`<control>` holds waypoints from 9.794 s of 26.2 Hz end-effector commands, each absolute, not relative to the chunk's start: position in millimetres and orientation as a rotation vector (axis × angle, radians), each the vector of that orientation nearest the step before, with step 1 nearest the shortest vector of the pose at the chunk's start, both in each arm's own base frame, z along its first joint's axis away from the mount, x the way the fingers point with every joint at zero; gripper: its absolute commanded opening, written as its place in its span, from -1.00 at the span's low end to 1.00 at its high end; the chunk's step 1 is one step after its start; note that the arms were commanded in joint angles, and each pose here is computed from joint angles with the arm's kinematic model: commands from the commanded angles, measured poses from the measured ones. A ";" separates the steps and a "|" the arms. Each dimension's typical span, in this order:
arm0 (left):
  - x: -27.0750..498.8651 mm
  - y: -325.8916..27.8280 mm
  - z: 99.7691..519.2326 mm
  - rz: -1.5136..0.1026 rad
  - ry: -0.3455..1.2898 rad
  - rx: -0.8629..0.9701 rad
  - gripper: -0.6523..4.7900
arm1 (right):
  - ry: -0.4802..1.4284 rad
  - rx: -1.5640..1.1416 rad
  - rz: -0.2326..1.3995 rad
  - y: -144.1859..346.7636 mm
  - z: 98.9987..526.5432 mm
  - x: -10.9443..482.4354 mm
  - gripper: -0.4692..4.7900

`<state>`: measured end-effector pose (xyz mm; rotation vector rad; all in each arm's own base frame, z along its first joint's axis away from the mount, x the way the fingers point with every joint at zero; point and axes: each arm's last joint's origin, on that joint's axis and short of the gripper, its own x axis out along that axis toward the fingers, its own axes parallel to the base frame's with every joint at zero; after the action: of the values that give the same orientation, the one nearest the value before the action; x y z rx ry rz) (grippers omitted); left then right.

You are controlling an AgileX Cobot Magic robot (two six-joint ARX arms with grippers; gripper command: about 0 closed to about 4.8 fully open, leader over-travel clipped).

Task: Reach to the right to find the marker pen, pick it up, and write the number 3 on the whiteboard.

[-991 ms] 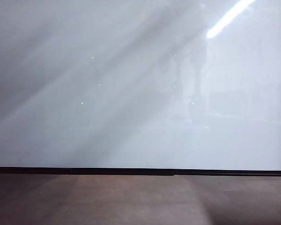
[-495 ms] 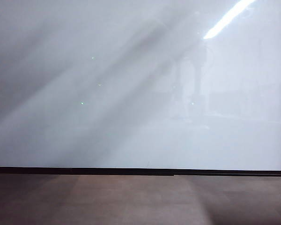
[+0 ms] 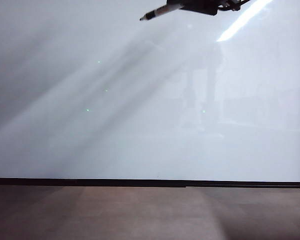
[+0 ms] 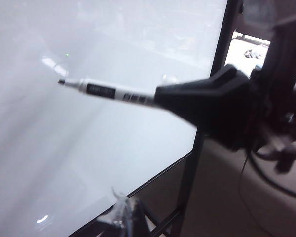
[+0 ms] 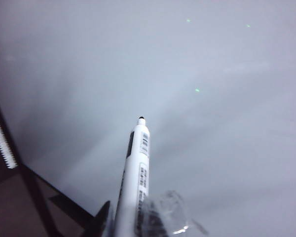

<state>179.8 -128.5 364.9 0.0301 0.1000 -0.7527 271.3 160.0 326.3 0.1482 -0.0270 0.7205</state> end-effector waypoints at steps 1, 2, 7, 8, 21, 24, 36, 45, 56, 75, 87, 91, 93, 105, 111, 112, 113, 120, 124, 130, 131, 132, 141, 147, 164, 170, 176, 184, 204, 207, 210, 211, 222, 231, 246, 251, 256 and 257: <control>177.1 -127.1 367.8 -0.753 0.086 0.031 -0.78 | -0.078 0.120 0.703 167.6 331.6 269.3 -0.67; 176.3 -126.5 368.1 -0.753 0.087 0.032 -0.78 | -0.087 0.115 0.695 168.5 332.4 269.5 -0.67; 174.5 -125.3 368.6 -0.753 0.089 0.035 -0.78 | -0.098 0.122 0.593 167.7 335.3 273.8 -0.67; 174.4 -125.2 368.7 -0.753 0.088 0.036 -0.78 | -0.096 0.123 0.575 167.3 335.0 274.2 -0.67; 172.9 -124.2 366.5 -0.753 0.117 0.042 -0.78 | -0.152 0.051 0.547 169.9 331.8 280.0 -0.67; 172.8 -124.2 366.3 -0.753 0.119 0.043 -0.78 | -0.141 0.041 0.545 172.4 325.8 284.1 -0.67; 171.8 -123.6 366.4 -0.757 0.123 0.043 -0.78 | -0.206 0.056 0.546 177.5 321.8 290.8 -0.67; 171.2 -123.3 364.2 -0.760 0.149 0.041 -0.78 | -0.230 0.063 0.546 181.5 314.1 297.5 -0.67; 171.2 -123.3 364.4 -0.759 0.147 0.041 -0.78 | -0.268 0.036 0.524 182.4 309.0 303.3 -0.67; 171.3 -123.3 364.4 -0.759 0.147 0.041 -0.78 | -0.275 0.044 0.480 186.8 308.0 314.9 -0.65; 171.3 -123.3 364.3 -0.759 0.148 0.042 -0.78 | -0.237 0.040 0.418 184.8 307.1 315.0 -0.65; 171.3 -123.3 364.3 -0.759 0.148 0.042 -0.78 | -0.236 0.043 0.392 183.4 308.9 314.2 -0.65; 171.3 -123.3 364.3 -0.759 0.147 0.041 -0.78 | -0.235 0.043 0.392 183.4 308.8 314.2 -0.65; 171.3 -123.3 364.3 -0.759 0.147 0.041 -0.78 | -0.196 0.033 0.349 179.4 313.3 310.0 -0.65; 171.4 -123.4 364.2 -0.759 0.148 0.042 -0.78 | -0.191 0.034 0.323 178.4 313.9 309.7 -0.65; 171.4 -123.4 364.2 -0.759 0.148 0.042 -0.78 | -0.191 0.034 0.324 178.4 314.0 309.5 -0.65; 171.4 -123.4 364.2 -0.759 0.148 0.042 -0.78 | -0.190 0.034 0.324 178.5 313.9 309.5 -0.65; 171.3 -123.3 364.4 -0.759 0.147 0.041 -0.78 | -0.139 0.014 0.331 179.4 308.7 310.1 -0.65; 171.4 -123.4 364.3 -0.759 0.147 0.042 -0.78 | -0.127 0.010 0.331 179.6 307.5 310.1 -0.65; 171.4 -123.4 364.3 -0.759 0.147 0.042 -0.78 | -0.085 -0.006 0.341 181.4 303.2 309.7 -0.65; 171.4 -123.4 364.3 -0.759 0.147 0.042 -0.78 | -0.075 -0.006 0.342 181.4 302.3 309.7 -0.65; 171.4 -123.4 364.3 -0.759 0.147 0.042 -0.78 | -0.070 -0.007 0.345 181.5 301.8 309.7 -0.65; 171.5 -123.4 364.2 -0.756 0.146 0.045 -0.78 | -0.093 0.004 0.370 179.4 317.2 298.1 -0.65; 171.4 -123.3 364.2 -0.756 0.147 0.045 -0.78 | -0.096 -0.002 0.496 182.6 318.2 295.6 -0.66; 171.4 -123.3 364.2 -0.756 0.147 0.045 -0.78 | -0.117 0.001 0.480 188.7 302.4 308.9 -0.65; 171.4 -123.3 364.2 -0.756 0.147 0.045 -0.78 | -0.115 0.002 0.445 189.0 299.2 311.4 -0.65; 171.4 -123.3 364.2 -0.756 0.147 0.045 -0.78 | -0.136 0.010 0.445 188.9 301.4 311.1 -0.65; 171.4 -123.3 364.2 -0.756 0.147 0.044 -0.78 | -0.136 0.009 0.464 189.4 301.3 310.9 -0.65; 171.3 -123.3 363.5 -0.756 0.155 0.046 -0.78 | -0.096 0.002 0.344 185.2 300.5 310.7 -0.66; 171.3 -123.2 363.5 -0.756 0.155 0.047 -0.78 | -0.094 0.002 0.327 183.8 302.9 309.2 -0.66; 171.3 -123.3 363.5 -0.756 0.155 0.046 -0.78 | -0.090 0.002 0.311 183.0 303.4 308.9 -0.66; 171.3 -123.2 363.5 -0.756 0.155 0.047 -0.78 | -0.090 0.002 0.310 182.9 303.5 308.8 -0.66; 171.3 -123.2 363.5 -0.756 0.155 0.047 -0.78 | -0.087 0.002 0.288 182.3 303.3 309.0 -0.66; 171.3 -123.2 363.6 -0.756 0.154 0.046 -0.78 | -0.074 -0.004 0.282 182.2 302.0 309.1 -0.66; 171.3 -123.3 363.6 -0.756 0.154 0.046 -0.78 | 0.008 -0.032 0.331 184.0 293.5 308.7 -0.66; 171.3 -123.2 363.6 -0.756 0.154 0.046 -0.78 | 0.035 -0.043 0.334 184.1 290.6 308.6 -0.66; 171.3 -123.2 363.5 -0.756 0.154 0.046 -0.78 | 0.021 -0.037 0.368 182.6 299.4 302.7 -0.66; 171.3 -123.2 363.6 -0.756 0.154 0.046 -0.78 | 0.018 -0.035 0.393 182.7 301.1 301.5 -0.66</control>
<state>172.3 -123.4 361.5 0.0457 0.1669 -0.7526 303.9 182.7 294.2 -0.0499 0.0435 0.3566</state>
